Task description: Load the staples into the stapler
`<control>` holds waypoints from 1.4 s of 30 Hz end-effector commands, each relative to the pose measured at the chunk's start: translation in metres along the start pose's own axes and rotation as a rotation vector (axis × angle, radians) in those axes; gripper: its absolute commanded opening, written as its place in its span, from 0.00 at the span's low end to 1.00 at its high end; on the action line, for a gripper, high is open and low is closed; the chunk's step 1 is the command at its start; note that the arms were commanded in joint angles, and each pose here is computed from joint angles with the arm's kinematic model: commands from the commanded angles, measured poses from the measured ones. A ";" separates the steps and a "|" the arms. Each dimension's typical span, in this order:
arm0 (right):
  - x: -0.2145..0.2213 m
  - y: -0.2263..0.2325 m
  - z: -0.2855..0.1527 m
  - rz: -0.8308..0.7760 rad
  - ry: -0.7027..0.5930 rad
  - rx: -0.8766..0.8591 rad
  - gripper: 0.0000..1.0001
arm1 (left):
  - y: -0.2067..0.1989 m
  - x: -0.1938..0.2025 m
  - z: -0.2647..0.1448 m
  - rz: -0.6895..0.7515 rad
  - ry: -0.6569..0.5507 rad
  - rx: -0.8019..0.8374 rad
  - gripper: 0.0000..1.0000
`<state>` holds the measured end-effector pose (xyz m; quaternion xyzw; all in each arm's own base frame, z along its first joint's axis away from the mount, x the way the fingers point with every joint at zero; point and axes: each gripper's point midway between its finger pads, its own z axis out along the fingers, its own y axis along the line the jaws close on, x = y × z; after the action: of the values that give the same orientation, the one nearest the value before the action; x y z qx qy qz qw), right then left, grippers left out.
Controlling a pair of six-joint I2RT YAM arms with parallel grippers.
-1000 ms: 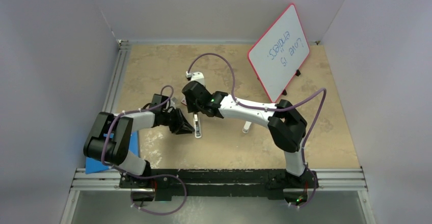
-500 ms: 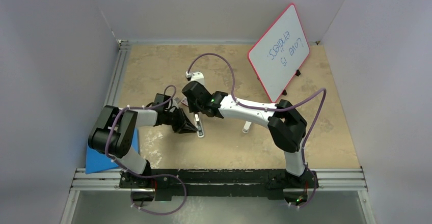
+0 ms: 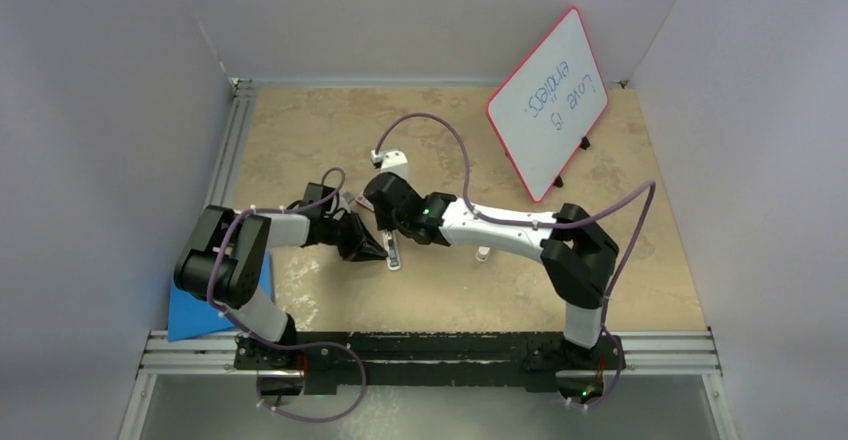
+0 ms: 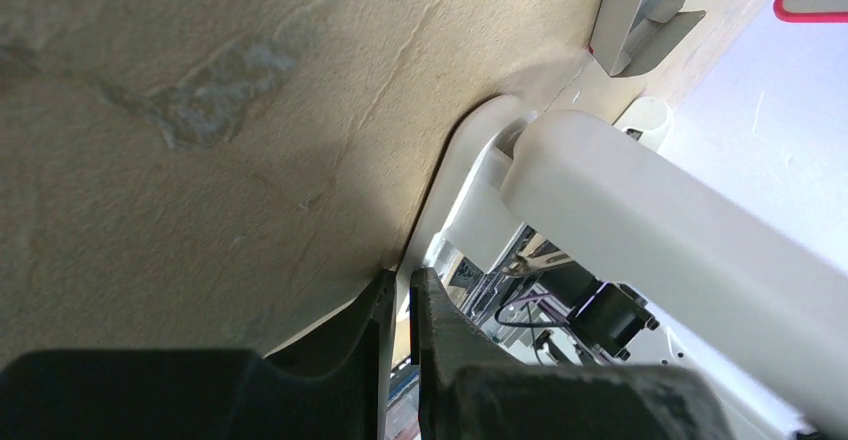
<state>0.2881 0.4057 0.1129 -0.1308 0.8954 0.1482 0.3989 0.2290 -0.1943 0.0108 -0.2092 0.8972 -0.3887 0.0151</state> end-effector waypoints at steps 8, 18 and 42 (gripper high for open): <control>0.034 0.020 -0.045 0.043 0.044 -0.059 0.02 | 0.044 -0.010 0.017 -0.042 -0.066 -0.185 0.11; 0.076 0.023 -0.046 0.045 0.123 -0.045 0.02 | 0.045 -0.010 0.018 -0.048 -0.060 -0.189 0.10; 0.096 0.016 -0.034 0.007 0.178 0.021 0.39 | 0.030 -0.015 0.008 0.008 -0.086 -0.166 0.12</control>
<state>0.1963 0.3835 0.0517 -0.1538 0.9302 0.1080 0.3154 0.2299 -0.1976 0.0103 -0.2206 0.8959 -0.3855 -0.0026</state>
